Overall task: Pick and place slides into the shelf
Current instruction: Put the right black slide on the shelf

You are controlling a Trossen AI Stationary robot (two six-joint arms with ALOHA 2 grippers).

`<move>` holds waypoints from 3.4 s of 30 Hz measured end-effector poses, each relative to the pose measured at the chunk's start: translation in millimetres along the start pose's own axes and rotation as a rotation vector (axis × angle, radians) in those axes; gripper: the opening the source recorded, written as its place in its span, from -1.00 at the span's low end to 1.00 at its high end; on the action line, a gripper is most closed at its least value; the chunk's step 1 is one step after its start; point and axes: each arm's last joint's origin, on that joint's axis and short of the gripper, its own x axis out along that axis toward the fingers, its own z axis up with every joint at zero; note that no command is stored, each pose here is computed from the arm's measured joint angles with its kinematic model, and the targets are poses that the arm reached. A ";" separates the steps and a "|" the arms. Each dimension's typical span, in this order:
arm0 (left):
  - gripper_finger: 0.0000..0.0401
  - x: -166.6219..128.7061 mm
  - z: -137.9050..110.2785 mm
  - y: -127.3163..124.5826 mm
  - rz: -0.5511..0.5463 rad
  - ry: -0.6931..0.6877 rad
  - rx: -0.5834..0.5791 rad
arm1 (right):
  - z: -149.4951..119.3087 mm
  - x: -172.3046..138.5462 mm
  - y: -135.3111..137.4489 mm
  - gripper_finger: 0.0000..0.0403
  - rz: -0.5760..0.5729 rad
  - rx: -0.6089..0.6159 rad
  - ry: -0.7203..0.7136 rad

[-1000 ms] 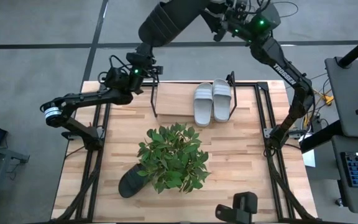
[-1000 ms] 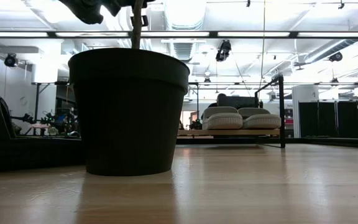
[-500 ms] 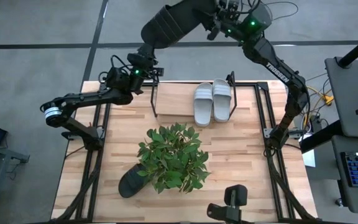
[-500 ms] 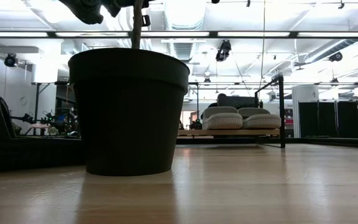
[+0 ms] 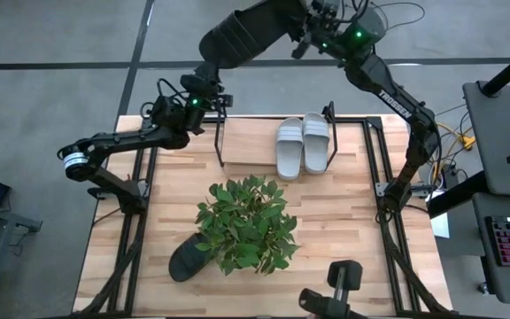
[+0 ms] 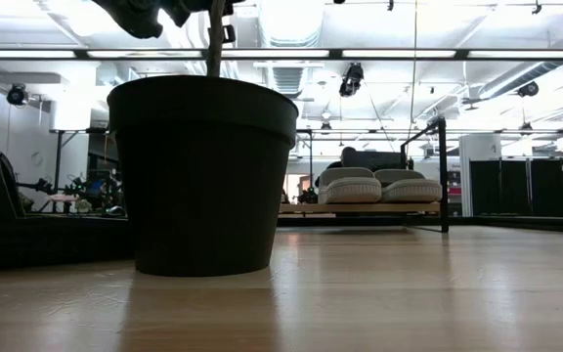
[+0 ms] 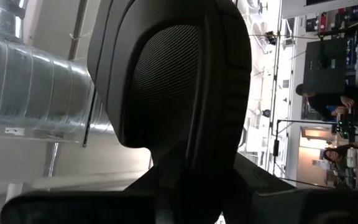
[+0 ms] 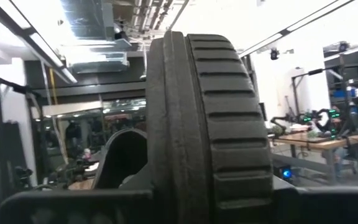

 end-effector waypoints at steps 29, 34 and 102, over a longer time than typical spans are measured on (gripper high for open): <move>0.05 -4.9 -35.4 34.1 -0.147 0.198 -0.200 | 17.0 -13.0 -12.1 -0.73 -0.104 -0.064 -0.020; 0.07 -18.3 -50.4 46.3 -0.203 0.175 -0.367 | 18.3 -22.8 -25.5 -0.73 -0.134 -0.042 0.117; 0.07 -73.4 -58.2 12.1 -0.558 0.135 -0.796 | -221.1 -34.7 -150.1 -0.73 -0.022 0.694 1.027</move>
